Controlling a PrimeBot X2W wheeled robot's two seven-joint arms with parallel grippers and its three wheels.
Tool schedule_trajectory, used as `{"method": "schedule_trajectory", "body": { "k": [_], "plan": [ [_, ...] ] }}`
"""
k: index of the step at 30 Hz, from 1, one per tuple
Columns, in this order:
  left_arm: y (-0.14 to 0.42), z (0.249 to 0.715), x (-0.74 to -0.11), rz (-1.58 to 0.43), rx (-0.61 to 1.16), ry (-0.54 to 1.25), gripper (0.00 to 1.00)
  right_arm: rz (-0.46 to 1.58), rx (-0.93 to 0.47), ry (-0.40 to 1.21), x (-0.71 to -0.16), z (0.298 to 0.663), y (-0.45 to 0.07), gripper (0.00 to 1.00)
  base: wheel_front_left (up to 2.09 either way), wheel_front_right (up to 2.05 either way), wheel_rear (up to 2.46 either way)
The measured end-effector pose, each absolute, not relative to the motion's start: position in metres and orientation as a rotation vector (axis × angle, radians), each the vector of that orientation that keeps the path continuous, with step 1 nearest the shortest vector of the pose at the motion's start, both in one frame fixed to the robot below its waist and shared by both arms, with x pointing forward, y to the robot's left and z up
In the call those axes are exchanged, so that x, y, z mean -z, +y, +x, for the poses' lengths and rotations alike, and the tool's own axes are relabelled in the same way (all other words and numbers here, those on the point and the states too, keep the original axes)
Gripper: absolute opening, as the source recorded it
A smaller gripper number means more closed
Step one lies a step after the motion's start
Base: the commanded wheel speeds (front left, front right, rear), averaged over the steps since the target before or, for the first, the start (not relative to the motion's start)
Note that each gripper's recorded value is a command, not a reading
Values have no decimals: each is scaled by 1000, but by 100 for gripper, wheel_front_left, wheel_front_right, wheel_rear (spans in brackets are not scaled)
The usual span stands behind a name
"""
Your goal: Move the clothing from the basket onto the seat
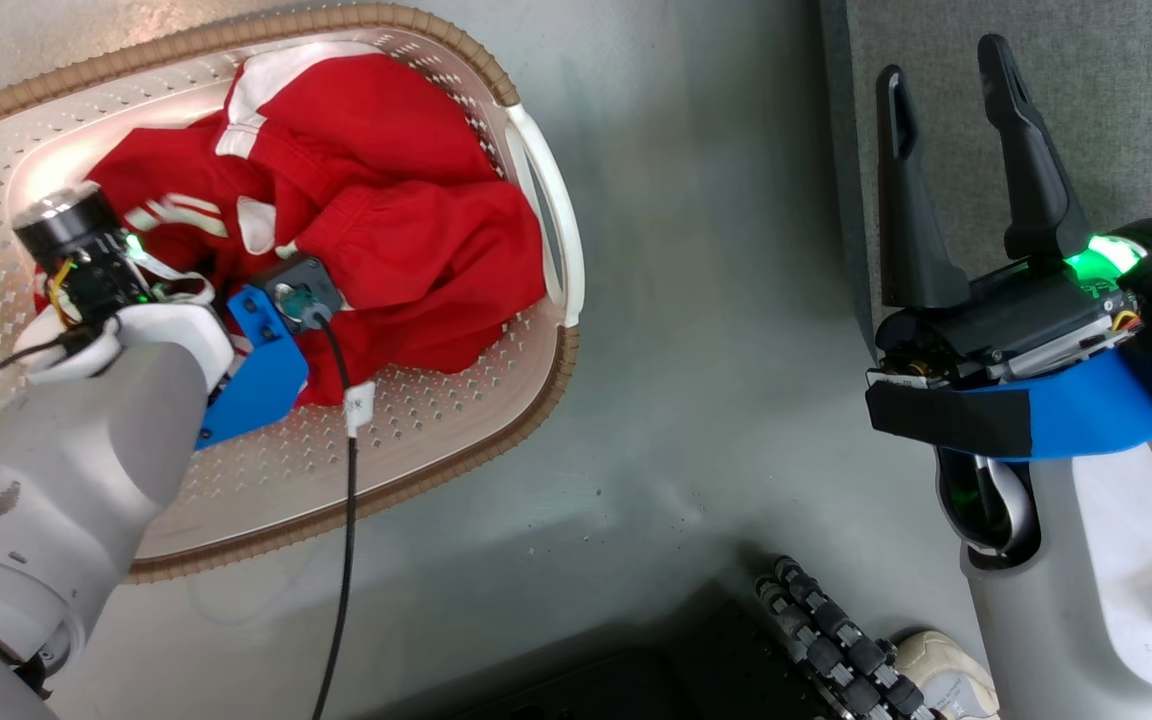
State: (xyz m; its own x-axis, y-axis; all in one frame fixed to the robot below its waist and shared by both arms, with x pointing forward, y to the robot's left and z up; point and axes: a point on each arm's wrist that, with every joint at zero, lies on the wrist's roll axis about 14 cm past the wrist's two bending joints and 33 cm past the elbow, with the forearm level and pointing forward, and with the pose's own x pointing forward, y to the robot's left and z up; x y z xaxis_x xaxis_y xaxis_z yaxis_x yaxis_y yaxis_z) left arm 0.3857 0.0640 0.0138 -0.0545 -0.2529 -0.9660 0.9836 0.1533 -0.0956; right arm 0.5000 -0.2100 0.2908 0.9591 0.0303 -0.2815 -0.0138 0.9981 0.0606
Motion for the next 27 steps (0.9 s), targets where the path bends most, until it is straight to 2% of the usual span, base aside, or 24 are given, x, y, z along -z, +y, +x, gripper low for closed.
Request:
{"method": "schedule_trajectory", "body": {
  "k": [10, 27],
  "plan": [
    [60, 388, -30, 873, 1249, 1124, 0, 60, -24, 254, -306, 504, -209, 100, 0, 0, 0],
    [31, 421, -120, 645, 1146, 905, 0, 43, -67, 135, -364, 512, -192, 100, 0, 0, 0]
  ]
}}
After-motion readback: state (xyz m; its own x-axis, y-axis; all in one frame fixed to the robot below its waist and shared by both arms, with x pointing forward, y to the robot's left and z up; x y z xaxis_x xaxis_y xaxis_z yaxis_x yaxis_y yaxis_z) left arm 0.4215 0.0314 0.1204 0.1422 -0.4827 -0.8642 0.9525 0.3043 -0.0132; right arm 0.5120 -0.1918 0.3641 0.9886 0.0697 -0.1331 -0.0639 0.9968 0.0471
